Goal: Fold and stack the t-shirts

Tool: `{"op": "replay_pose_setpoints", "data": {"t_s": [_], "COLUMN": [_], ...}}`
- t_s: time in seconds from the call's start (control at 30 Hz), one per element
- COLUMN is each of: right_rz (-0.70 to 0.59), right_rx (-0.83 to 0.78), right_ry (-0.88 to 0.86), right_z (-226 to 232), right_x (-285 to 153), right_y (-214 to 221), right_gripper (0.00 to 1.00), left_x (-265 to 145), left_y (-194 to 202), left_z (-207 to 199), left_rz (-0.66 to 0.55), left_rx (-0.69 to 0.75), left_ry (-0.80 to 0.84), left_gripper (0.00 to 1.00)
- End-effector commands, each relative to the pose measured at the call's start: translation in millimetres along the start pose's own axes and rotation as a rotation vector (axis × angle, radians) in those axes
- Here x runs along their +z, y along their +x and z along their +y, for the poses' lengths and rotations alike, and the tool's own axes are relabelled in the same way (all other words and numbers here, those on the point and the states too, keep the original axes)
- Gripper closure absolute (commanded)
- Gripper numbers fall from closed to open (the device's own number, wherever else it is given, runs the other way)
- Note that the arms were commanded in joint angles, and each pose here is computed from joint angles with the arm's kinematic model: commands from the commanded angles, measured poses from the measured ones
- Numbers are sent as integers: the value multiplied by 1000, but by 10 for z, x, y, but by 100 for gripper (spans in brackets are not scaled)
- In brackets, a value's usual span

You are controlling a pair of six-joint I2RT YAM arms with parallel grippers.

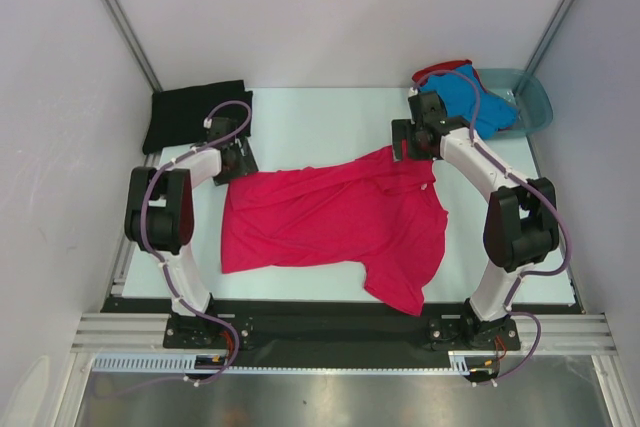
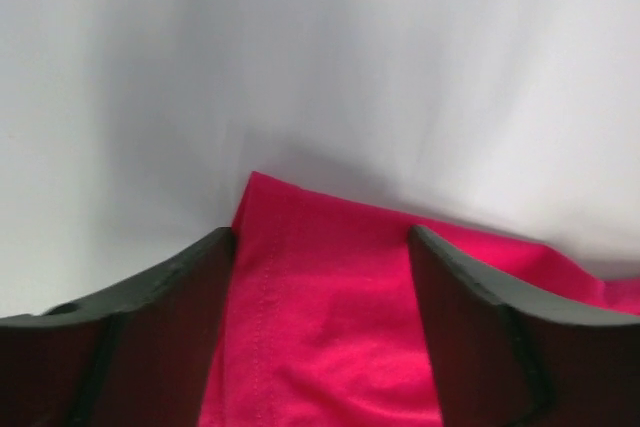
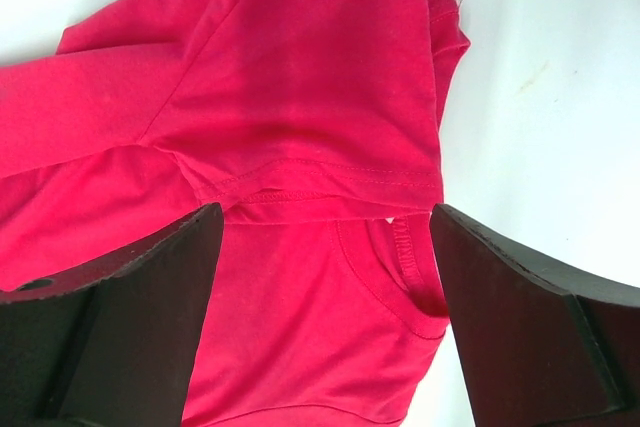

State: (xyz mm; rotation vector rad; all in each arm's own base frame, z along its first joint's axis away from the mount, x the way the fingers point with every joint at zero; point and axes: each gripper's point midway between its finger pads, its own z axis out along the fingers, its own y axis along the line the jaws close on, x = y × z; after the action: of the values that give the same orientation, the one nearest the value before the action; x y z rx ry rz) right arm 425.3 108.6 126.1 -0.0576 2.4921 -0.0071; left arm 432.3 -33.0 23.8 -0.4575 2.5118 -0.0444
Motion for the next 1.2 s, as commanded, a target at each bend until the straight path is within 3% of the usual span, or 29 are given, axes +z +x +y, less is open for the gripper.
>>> {"op": "replay_pose_setpoints", "data": {"t_s": [0.0,0.13,0.2,0.23,0.33,0.67,1.0,1.03,1.1,1.13,1.17], "right_rz": [-14,-11,-9,-11,-9,-4,41,40,45,42,49], "right_rx": [12,13,13,10,11,20,73,76,91,96,101], "right_ry": [8,8,8,7,8,41,116,114,121,120,126], "right_z": [-35,-40,-40,-34,-42,-102,-272,-271,-299,-298,-325], "right_x": [19,25,27,24,21,5,20,6,9,-4,-4], "right_y": [-37,-30,-29,-29,-29,11,138,137,156,151,185], "right_gripper": [10,10,10,10,10,10,10,10,10,10,10], "left_x": [28,34,25,22,36,53,133,143,164,167,153], "left_y": [-53,-15,-11,1,10,-390,-742,-759,-806,-803,-819], "left_z": [105,135,148,163,175,266,659,646,607,585,566], "left_rz": [7,18,17,20,25,-24,-62,-58,-51,-48,-53], "left_rx": [5,5,5,7,13,-43,-132,-131,-128,-130,-133], "left_ry": [-30,-36,-39,-45,-48,-52,-82,-71,-45,-34,-24], "left_gripper": [26,62,71,88,100,100,99,85,69,48,38]}}
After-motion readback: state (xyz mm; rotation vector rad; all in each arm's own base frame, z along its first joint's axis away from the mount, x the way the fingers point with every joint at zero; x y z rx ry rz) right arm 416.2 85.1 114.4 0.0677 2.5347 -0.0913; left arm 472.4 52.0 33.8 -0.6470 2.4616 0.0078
